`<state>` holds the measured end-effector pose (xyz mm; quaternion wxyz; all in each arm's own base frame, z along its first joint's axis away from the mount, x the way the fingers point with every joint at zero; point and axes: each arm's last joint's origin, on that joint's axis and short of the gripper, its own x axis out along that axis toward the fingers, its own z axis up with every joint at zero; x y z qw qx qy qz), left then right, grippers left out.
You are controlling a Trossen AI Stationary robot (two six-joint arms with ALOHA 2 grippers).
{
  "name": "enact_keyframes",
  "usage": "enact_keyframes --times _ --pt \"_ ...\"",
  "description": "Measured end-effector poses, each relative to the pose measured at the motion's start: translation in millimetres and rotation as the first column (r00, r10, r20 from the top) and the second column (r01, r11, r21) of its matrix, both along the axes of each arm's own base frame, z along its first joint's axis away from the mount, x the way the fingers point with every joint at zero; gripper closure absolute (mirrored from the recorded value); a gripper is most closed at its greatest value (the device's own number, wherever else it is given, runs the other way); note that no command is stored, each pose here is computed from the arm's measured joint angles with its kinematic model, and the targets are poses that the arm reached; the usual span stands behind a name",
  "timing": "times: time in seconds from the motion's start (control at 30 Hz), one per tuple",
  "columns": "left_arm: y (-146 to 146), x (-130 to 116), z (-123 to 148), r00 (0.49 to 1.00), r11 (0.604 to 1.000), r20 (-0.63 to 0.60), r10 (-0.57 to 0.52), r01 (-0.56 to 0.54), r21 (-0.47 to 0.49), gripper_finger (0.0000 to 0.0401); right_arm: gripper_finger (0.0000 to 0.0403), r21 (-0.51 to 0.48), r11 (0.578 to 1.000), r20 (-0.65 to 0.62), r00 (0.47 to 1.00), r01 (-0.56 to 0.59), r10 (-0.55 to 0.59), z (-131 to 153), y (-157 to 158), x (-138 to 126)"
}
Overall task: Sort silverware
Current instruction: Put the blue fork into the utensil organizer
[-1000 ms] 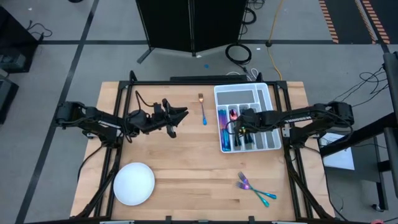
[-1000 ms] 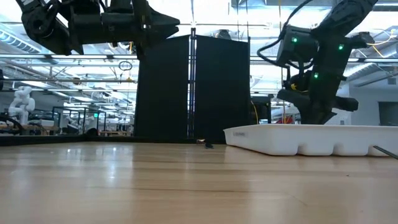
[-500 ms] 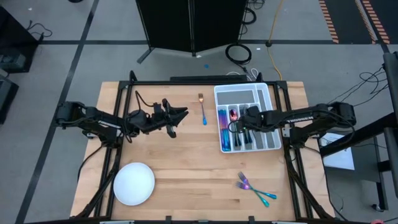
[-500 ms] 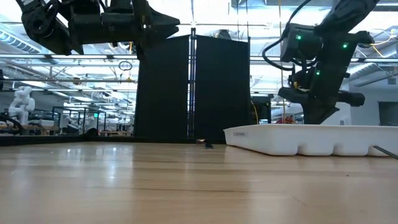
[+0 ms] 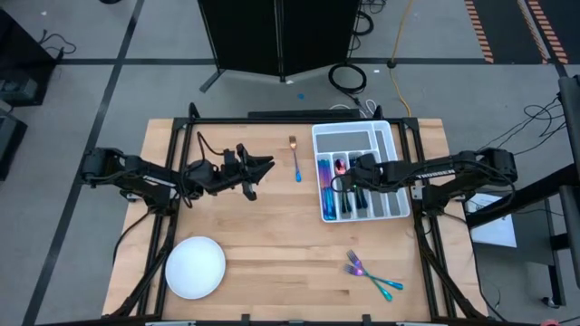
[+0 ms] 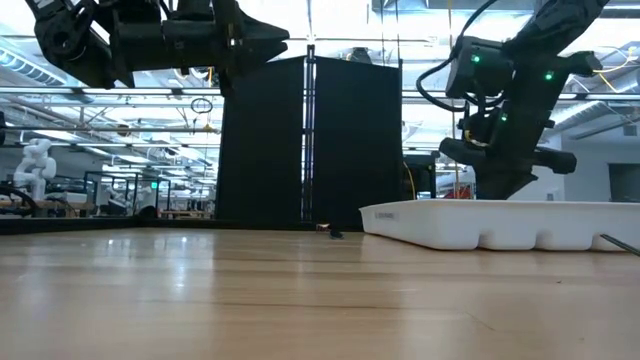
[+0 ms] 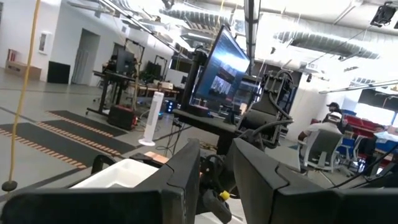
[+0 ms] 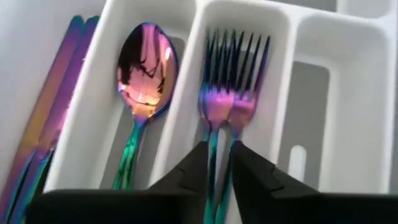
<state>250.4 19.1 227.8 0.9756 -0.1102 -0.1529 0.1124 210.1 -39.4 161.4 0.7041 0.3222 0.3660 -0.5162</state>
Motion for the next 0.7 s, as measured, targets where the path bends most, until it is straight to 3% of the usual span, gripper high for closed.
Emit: enact_keyframes --times 0.33,0.6,0.7 --pt "0.0 0.0 -0.1 1.0 1.0 -0.001 0.0 0.0 0.0 0.0306 0.0281 -0.05 0.999 -0.014 1.0 -0.012 0.011 2.7 -1.0 -1.5" --pt "1.3 7.0 -6.0 0.994 0.999 -0.112 -0.006 0.002 -0.039 0.0306 0.0278 -0.069 0.995 0.034 0.997 -0.067 0.07 19.0 0.6 -7.6" --pt "3.0 17.5 -3.9 0.979 0.993 -0.202 -0.02 -0.005 -0.121 0.0306 0.0279 -0.088 0.991 0.071 0.991 -0.103 0.109 28.8 3.8 -11.2"
